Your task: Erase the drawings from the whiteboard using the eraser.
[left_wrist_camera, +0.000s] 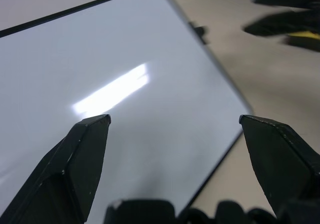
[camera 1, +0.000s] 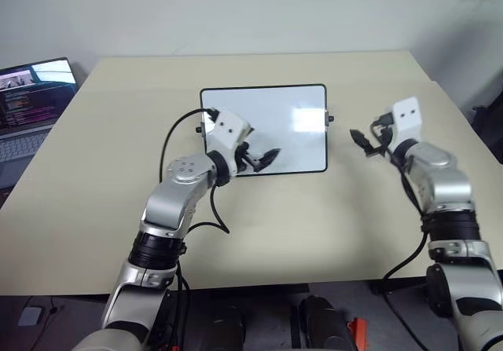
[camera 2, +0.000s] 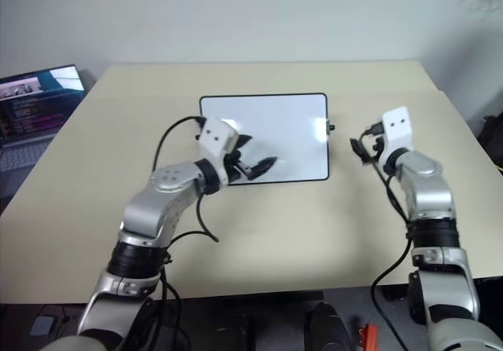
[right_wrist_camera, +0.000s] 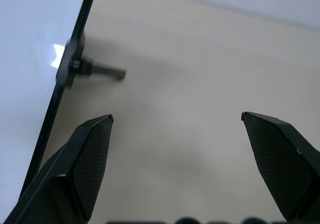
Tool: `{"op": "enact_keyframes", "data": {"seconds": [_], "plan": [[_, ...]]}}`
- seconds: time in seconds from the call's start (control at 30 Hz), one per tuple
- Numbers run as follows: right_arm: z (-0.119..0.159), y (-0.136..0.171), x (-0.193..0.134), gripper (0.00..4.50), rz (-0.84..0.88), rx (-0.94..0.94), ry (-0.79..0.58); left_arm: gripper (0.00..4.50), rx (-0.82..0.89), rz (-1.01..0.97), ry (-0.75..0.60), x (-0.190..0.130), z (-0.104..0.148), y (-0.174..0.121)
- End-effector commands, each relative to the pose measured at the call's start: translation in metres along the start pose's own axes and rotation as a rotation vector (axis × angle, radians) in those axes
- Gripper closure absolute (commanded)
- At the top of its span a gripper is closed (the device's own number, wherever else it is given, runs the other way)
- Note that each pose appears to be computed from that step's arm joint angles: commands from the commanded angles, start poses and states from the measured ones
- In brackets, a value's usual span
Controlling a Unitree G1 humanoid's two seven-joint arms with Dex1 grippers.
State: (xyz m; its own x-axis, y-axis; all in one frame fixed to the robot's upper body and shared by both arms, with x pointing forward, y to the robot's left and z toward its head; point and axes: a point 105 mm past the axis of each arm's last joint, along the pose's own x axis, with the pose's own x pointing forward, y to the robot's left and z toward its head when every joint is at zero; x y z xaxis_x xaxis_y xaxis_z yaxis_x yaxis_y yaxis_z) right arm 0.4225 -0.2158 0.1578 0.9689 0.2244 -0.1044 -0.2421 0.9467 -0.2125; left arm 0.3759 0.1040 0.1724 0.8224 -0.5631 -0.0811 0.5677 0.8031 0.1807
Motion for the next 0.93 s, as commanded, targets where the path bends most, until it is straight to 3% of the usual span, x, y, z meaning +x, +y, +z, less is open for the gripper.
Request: {"op": "enact_keyframes", "data": {"seconds": [0.03,0.2,0.4,0.63,0.93], "plan": [[0.018,-0.011,-0.003,0.04,-0.084,0.042,-0.164,0.0,0.0,0.248,-0.079,-0.02,0.006,0.041],[0.005,-0.004,-0.003,0.04,-0.088,0.077,-0.213,0.0,-0.046,0.52,-0.145,-0.055,-0.002,0.08],[-0.001,0.005,-0.001,0.04,-0.082,0.165,-0.262,0.0,-0.092,0.721,-0.108,-0.085,-0.028,0.109],[-0.011,0.008,-0.001,0.04,-0.096,0.196,-0.263,0.0,-0.12,0.805,-0.029,-0.099,-0.072,0.11],[-0.012,0.008,0.0,0.04,-0.103,0.195,-0.256,0.0,-0.132,0.852,-0.034,-0.107,-0.079,0.114]]}}
